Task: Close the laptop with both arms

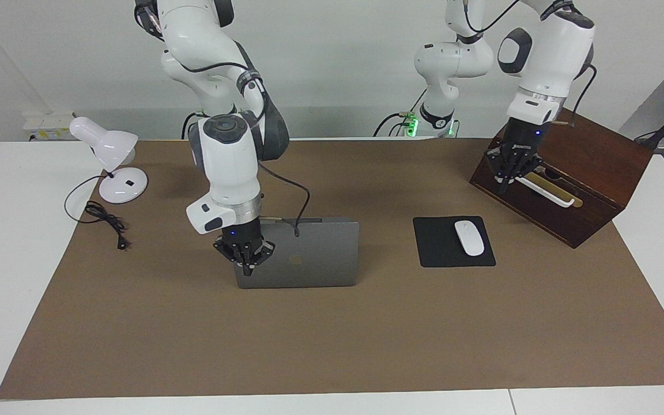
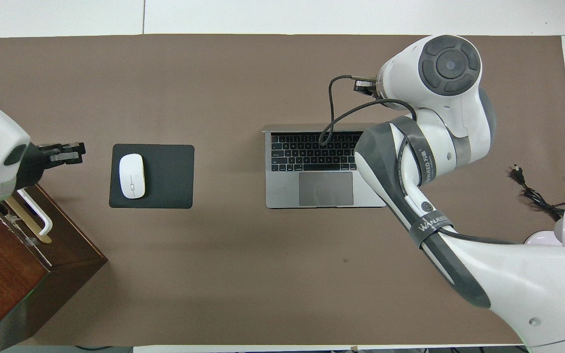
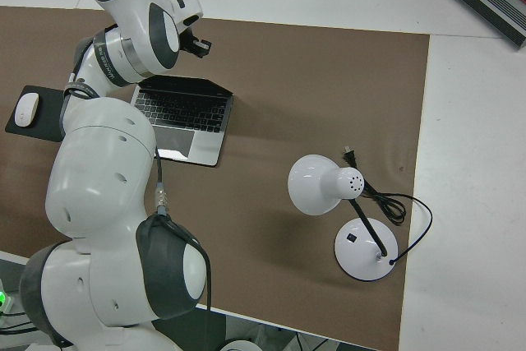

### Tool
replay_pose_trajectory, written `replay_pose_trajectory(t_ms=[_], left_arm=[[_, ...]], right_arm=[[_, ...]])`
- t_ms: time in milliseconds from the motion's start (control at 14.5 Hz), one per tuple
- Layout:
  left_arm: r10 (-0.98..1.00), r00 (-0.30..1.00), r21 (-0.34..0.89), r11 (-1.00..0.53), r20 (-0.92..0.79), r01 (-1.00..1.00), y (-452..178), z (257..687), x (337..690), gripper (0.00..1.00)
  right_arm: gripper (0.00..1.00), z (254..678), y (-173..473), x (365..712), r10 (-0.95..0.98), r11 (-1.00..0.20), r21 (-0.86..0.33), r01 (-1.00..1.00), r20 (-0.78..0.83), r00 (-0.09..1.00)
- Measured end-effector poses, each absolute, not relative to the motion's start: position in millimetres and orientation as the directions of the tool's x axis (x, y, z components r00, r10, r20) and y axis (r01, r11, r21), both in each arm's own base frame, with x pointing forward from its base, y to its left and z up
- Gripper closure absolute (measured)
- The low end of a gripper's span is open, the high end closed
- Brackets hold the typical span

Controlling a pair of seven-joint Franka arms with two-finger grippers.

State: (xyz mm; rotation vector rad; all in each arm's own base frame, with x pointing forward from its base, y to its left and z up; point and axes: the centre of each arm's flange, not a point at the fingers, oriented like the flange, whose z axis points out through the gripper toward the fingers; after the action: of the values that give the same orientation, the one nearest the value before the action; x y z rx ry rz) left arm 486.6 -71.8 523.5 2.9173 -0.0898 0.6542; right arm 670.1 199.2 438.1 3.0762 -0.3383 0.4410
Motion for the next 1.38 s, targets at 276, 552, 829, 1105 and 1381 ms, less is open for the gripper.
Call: replay_pose_trajectory(t_ms=[276, 552, 829, 1105, 1381], left_arm=[[-0.048, 0.850, 0.125, -0.983, 0.524, -0.133, -89, 502, 452, 0.99], [-0.088, 0.793, 0.120, -0.973, 0.602, -0.198, -116, 497, 434, 0.99], [-0.127, 0.745, 0.116, -0.957, 0.655, -0.265, -145, 495, 422, 0.99], [-0.173, 0.711, 0.115, -0.934, 0.681, -0.337, -176, 496, 409, 0.99], [-0.241, 0.676, 0.112, -0.894, 0.696, -0.434, -218, 492, 386, 0.99]], right_arm=[[0.99, 439, 198, 671, -0.213, -0.976, -0.016, -0.217, 0.281, 0.936], [0.99, 447, 196, 673, -0.217, -0.975, -0.020, -0.221, 0.289, 0.932], [0.99, 456, 190, 673, -0.229, -0.971, 0.002, -0.238, 0.259, 0.938], [0.99, 452, 189, 670, -0.237, -0.969, 0.016, -0.246, 0.220, 0.946], [0.99, 457, 197, 660, -0.264, -0.964, -0.012, -0.264, 0.107, 0.959]])
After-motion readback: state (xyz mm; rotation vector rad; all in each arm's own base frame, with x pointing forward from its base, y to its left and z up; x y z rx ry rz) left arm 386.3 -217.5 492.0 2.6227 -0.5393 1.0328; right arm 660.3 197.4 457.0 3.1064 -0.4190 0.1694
